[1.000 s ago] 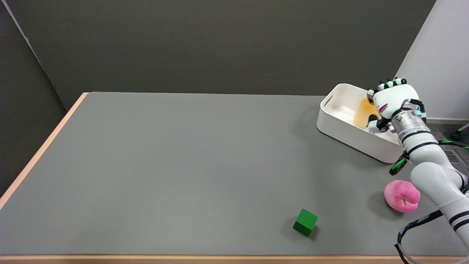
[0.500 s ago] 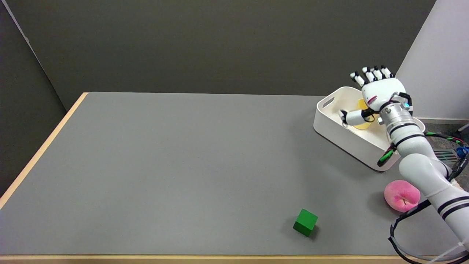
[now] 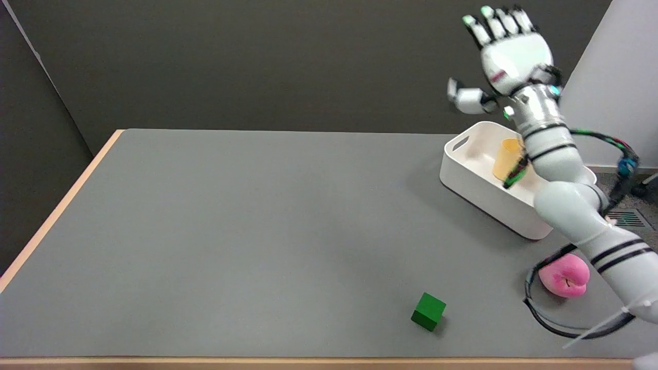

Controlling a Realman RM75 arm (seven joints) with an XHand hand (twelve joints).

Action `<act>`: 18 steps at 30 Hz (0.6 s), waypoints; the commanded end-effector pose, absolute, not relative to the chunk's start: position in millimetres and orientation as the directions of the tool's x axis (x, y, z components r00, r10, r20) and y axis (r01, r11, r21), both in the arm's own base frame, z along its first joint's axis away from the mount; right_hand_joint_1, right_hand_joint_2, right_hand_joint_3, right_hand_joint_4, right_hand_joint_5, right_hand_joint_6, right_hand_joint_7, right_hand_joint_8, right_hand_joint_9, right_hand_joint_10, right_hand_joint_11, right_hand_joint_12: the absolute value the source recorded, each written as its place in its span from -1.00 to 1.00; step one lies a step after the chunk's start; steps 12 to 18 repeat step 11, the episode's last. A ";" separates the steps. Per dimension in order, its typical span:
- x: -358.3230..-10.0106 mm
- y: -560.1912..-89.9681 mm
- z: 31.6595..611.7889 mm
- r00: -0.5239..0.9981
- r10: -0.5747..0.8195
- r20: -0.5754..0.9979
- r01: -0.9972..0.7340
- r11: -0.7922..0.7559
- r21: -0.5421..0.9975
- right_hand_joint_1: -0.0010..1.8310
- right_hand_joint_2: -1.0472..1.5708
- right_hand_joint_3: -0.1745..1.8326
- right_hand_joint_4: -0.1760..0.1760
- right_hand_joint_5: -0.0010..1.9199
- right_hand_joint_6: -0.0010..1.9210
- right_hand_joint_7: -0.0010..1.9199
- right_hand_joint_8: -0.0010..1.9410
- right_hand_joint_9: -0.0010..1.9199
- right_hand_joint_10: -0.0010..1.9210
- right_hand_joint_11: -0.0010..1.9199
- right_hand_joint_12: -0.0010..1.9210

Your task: Place the yellow cup into the white box.

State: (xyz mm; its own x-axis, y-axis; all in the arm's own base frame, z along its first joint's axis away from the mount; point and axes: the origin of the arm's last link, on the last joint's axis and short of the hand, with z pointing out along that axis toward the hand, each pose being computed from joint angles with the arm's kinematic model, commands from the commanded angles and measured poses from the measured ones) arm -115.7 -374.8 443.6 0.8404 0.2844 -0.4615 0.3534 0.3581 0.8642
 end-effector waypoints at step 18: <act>-103.8 -375.2 178.6 0.878 0.473 0.077 0.139 -0.404 0.904 -0.94 0.37 0.08 0.58 -0.80 -0.56 -0.70 -0.67 -0.74 -0.31 -1.00 0.03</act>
